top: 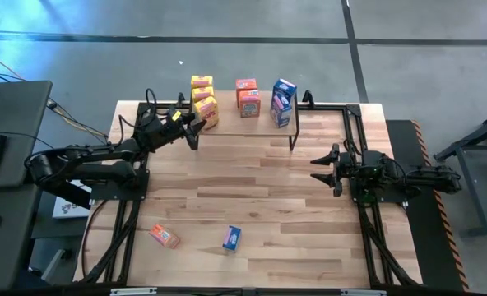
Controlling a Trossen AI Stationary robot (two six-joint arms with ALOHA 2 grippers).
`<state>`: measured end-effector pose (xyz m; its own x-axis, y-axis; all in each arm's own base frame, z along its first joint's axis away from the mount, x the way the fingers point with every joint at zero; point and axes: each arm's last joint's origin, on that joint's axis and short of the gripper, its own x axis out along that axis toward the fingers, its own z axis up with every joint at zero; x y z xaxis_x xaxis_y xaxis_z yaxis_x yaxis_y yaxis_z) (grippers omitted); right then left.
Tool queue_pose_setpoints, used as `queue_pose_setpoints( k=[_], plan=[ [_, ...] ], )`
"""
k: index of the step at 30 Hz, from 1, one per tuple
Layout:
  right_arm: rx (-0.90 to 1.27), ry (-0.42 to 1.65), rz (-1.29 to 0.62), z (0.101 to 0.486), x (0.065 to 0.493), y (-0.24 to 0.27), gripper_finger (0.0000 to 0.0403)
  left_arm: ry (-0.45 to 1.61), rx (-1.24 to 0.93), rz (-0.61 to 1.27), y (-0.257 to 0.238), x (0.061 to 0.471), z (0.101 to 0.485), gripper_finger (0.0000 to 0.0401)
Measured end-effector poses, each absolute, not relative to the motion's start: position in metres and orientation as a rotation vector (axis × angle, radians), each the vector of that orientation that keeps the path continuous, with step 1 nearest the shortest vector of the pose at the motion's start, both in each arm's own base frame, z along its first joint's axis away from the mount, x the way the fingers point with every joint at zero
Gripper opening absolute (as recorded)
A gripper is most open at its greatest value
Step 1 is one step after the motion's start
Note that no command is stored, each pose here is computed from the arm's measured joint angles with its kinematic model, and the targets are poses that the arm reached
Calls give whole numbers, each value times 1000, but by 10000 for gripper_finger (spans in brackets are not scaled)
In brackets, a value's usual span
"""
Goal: Stack cereal on shelf
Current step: Put the yellow cereal box aligned with the other yellow cereal box on the shelf
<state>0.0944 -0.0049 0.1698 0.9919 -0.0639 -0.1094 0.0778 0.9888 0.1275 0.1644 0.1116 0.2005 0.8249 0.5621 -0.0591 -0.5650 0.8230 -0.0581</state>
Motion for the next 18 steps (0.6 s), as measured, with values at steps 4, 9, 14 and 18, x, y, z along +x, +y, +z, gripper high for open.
queue_pose_setpoints(
  k=[4, 9, 14, 18],
  plan=[
    [132, 105, -71, 170, 94, -5, 232, 45, -89, 609, 112, 164, 200, 193],
    [132, 105, -71, 170, 94, -5, 232, 45, -93, 611, 112, 164, 200, 215],
    [132, 105, -71, 170, 94, -5, 232, 45, -93, 612, 111, 164, 200, 234],
    [132, 105, -71, 170, 94, -5, 232, 47, -73, 626, 108, 162, 202, 239]
  ],
)
